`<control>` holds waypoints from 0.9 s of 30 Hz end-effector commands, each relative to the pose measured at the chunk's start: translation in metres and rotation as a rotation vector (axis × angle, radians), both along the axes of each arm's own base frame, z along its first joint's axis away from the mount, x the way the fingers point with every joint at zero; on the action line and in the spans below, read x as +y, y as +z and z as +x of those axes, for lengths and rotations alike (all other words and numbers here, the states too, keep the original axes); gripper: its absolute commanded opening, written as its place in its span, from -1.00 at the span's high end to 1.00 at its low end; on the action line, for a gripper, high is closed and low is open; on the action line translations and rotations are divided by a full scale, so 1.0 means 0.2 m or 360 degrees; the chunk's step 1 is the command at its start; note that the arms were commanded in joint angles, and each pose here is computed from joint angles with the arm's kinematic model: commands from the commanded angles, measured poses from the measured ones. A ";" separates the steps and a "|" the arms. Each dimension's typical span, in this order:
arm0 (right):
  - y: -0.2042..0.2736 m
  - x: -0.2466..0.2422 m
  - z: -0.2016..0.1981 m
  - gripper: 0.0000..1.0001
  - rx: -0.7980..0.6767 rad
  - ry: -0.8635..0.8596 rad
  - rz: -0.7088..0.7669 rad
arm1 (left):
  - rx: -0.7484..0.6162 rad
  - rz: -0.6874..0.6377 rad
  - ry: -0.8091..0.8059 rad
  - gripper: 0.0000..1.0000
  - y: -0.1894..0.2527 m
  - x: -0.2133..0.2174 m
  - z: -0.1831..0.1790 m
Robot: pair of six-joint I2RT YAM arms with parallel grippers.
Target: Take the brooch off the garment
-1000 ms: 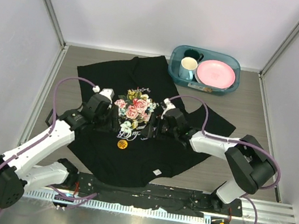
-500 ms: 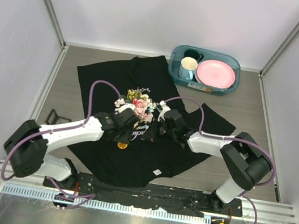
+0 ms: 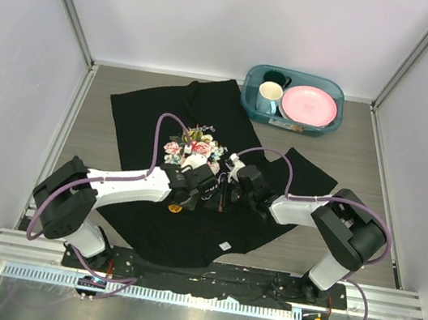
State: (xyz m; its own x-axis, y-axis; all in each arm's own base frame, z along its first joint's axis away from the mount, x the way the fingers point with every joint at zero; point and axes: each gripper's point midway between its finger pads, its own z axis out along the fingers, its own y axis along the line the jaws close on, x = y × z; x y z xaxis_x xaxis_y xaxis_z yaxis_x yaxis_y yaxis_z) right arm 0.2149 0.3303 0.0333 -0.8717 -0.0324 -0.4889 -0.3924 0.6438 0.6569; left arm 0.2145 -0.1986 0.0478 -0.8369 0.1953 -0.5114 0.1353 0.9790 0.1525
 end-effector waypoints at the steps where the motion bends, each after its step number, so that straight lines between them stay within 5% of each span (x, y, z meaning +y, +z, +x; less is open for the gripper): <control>1: 0.05 0.04 0.01 0.98 -0.0053 0.0021 0.0074 | -0.0039 0.0033 0.0046 -0.09 0.02 0.01 0.01; 9: 0.04 0.04 0.00 0.99 -0.0040 0.0024 0.0068 | 0.0045 0.0043 0.0034 -0.23 -0.05 -0.01 -0.03; 16: 0.05 0.04 -0.01 0.98 -0.0028 0.0041 0.0076 | 0.0066 0.0083 0.0088 -0.06 -0.10 0.01 -0.05; 27: 0.07 0.05 -0.01 0.99 -0.0022 0.0039 0.0102 | 0.0115 0.0079 0.0092 -0.20 -0.16 0.02 -0.08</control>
